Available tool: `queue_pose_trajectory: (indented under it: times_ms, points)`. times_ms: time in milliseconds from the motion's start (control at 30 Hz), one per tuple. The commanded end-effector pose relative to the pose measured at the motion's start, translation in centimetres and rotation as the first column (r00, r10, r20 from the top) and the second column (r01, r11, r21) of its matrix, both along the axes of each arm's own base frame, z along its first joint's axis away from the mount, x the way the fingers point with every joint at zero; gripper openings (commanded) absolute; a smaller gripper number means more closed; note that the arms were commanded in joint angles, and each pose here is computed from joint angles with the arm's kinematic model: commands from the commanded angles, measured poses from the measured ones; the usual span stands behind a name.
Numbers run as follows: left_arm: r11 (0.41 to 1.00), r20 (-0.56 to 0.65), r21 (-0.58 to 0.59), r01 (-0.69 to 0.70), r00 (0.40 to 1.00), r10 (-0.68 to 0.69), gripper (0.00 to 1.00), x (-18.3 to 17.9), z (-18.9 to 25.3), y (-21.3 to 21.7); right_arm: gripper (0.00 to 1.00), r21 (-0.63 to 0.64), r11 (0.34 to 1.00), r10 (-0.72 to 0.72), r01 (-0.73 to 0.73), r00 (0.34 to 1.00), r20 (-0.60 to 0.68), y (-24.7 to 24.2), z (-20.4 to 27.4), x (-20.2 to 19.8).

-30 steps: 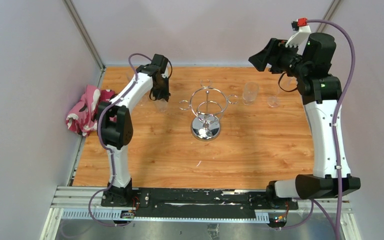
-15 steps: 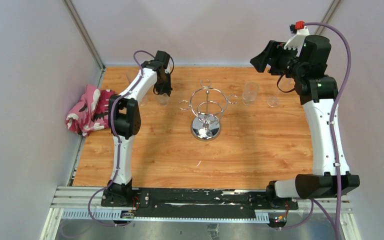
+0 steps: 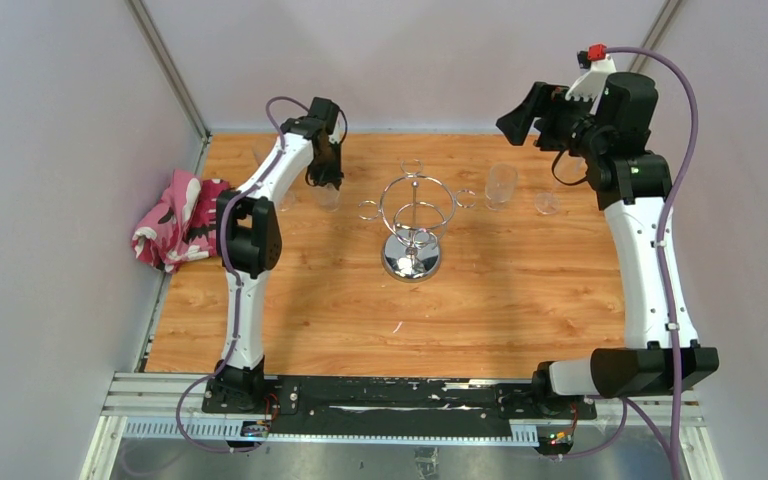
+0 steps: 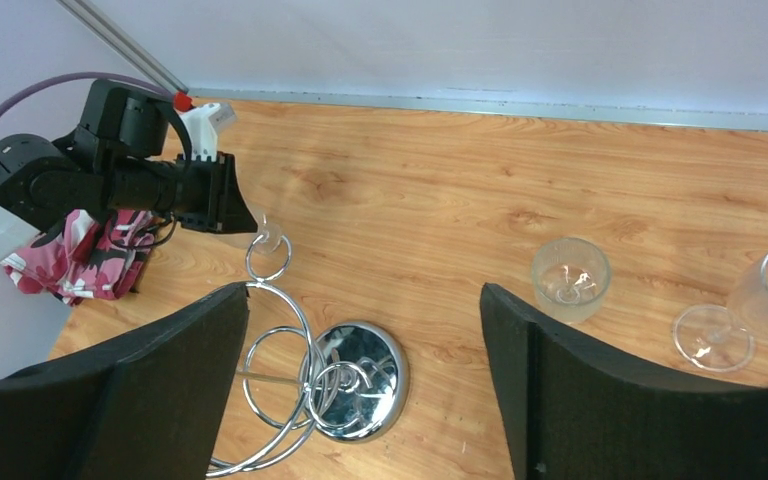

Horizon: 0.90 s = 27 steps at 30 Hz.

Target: Take the wine glass off the wine glass rack

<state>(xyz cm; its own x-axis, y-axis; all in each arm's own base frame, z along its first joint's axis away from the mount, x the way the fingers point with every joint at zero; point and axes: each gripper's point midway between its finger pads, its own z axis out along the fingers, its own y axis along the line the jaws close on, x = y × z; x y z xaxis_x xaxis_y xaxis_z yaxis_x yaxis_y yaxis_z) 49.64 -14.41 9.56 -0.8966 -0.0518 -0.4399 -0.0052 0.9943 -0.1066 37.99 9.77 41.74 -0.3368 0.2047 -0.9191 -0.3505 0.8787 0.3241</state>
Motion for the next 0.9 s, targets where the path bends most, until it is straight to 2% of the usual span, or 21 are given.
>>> queue_pose_trajectory:
  times_ms: [0, 267, 367, 467, 567, 733, 867]
  points:
    - [1.0, 0.094, -0.022, 0.018, 0.995, -0.016, 0.31, 1.5, 3.7, -0.2, 0.97, -0.006, 1.0, -0.021, 0.021, 1.0, 0.019, -0.6, 0.0, 0.3]
    - [1.0, 0.122, -0.01, 0.01, 0.993, -0.009, 0.34, 1.7, 5.0, 0.0, 0.99, -0.001, 1.0, -0.02, 0.02, 1.0, 0.019, -0.6, -0.2, 0.4]
    - [1.0, 0.169, 0.002, -0.008, 0.986, 0.007, 0.34, 1.9, 7.0, 0.5, 0.99, 0.001, 1.0, -0.024, 0.024, 1.0, 0.018, -0.6, -0.4, 0.6]
    - [1.0, 0.255, 0.005, -0.03, 0.967, 0.028, 0.34, 2.0, 10.9, 1.0, 0.99, -0.004, 0.999, -0.049, 0.049, 0.999, 0.018, -1.0, -0.7, 0.9]
    - [0.999, 0.406, 0.008, -0.045, 0.913, 0.038, 0.35, 1.1, 18.1, 1.2, 0.99, -0.013, 0.996, -0.086, 0.086, 0.996, 0.015, -1.6, -1.0, 1.1]
    - [0.996, 0.65, 0.081, -0.02, 0.759, -0.038, 0.38, -4.4, 30.2, -2.0, 0.99, -0.012, 0.994, -0.106, 0.106, 0.994, 0.023, -1.9, -0.7, 0.8]
    - [0.997, 0.753, 0.066, 0.031, 0.654, -0.07, 0.38, -10.0, 35.0, -4.6, 0.99, -0.017, 0.993, -0.119, 0.12, 0.992, 0.036, -2.2, -0.7, 0.1]
